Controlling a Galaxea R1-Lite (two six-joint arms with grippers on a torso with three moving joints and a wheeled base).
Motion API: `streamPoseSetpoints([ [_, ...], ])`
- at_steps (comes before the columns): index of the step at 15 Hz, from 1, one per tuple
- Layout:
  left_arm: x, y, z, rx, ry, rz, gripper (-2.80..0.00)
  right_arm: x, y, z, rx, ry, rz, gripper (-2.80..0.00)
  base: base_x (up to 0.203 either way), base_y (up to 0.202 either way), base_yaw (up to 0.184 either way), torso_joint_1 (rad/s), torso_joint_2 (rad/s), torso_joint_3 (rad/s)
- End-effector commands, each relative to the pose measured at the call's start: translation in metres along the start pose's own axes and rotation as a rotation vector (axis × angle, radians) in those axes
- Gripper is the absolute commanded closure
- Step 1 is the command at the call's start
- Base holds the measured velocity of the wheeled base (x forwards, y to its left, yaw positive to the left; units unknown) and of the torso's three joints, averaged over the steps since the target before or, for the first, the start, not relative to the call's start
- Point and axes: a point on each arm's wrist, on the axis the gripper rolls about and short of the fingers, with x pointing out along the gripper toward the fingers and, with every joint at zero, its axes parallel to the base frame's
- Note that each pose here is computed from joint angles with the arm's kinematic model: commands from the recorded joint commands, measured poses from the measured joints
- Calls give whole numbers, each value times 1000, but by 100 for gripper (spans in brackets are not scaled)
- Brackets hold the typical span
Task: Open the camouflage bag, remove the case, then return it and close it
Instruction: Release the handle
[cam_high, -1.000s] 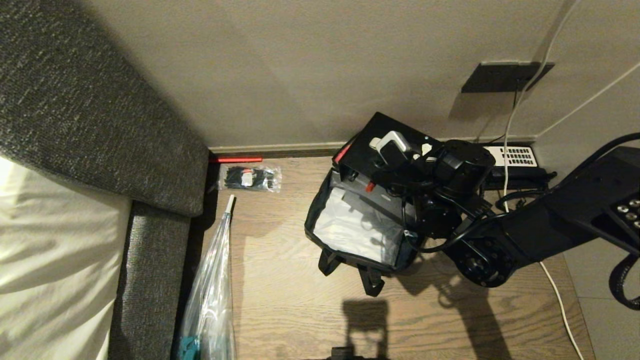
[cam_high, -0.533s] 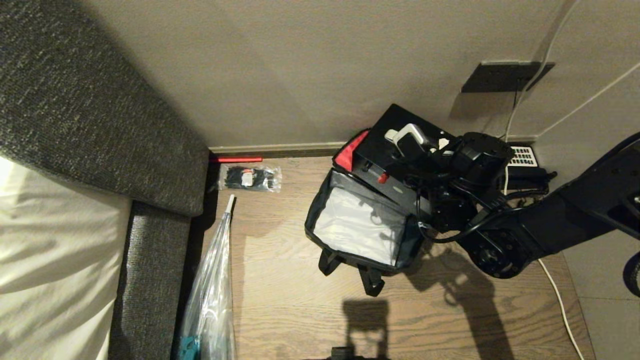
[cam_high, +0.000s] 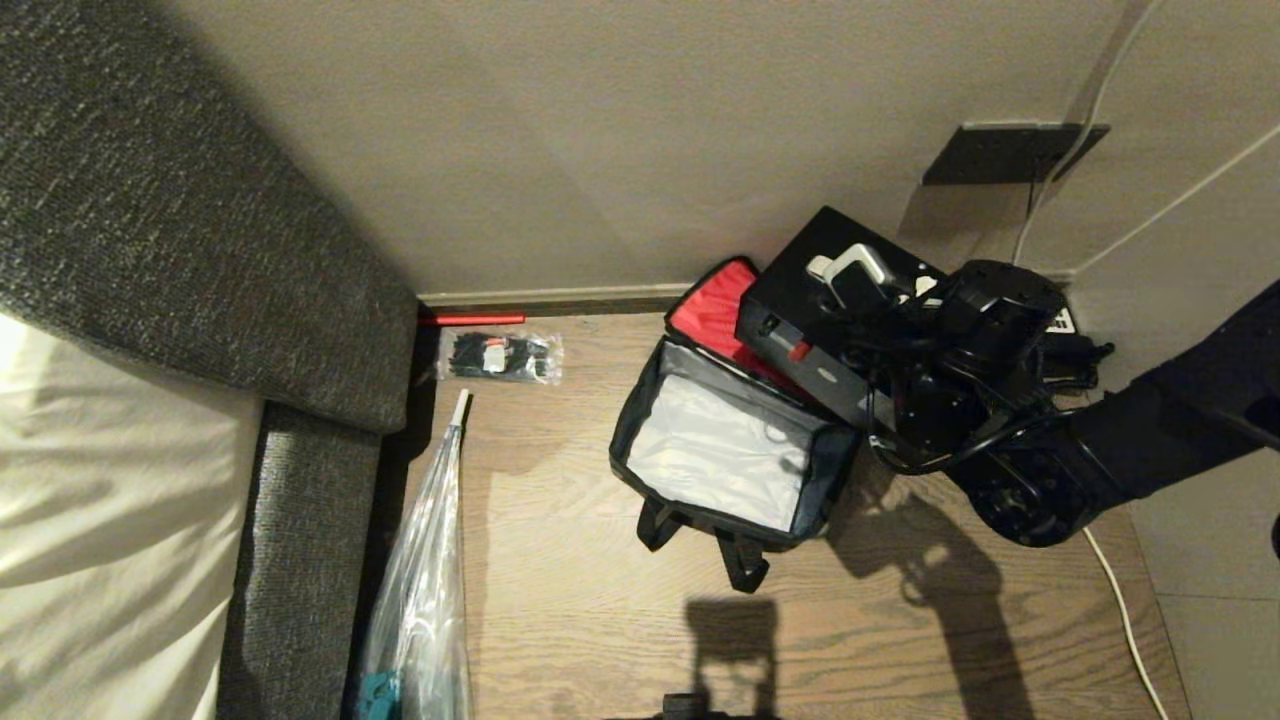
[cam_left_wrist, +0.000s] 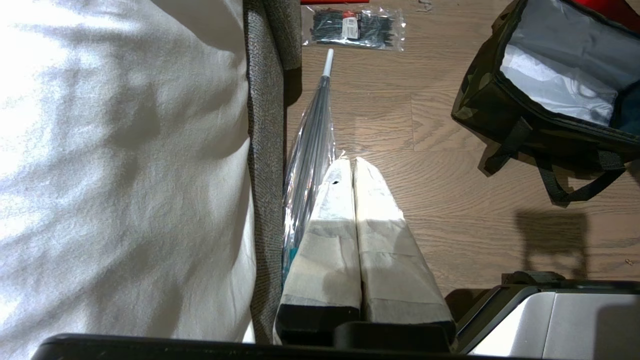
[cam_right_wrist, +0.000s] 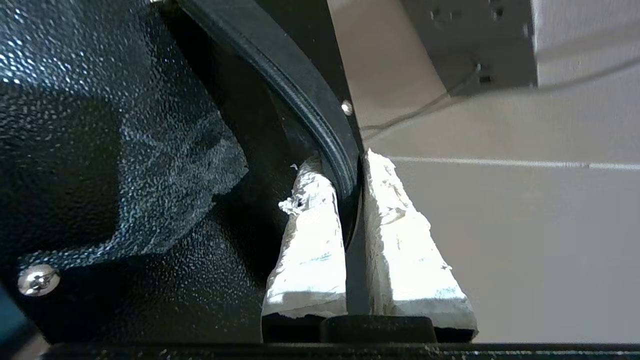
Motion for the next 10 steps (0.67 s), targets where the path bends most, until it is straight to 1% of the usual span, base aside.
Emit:
streamPoseSetpoints([
  [1, 0, 0, 0, 0, 1, 0, 0, 6, -6, -7, -5, 23, -23, 0, 0, 0, 0, 0, 0, 0],
  [7, 0, 0, 0, 0, 1, 0, 0, 26, -13, -34, -19, 95, -63, 0, 0, 0, 0, 0, -4, 2],
  [9, 0, 0, 0, 0, 2, 0, 0, 37, -15, -42, -18, 117, -92, 0, 0, 0, 0, 0, 0, 0],
  [10, 0, 0, 0, 0, 1, 0, 0, 44, -21, -45, -19, 130, -113, 0, 0, 0, 0, 0, 0, 0],
])
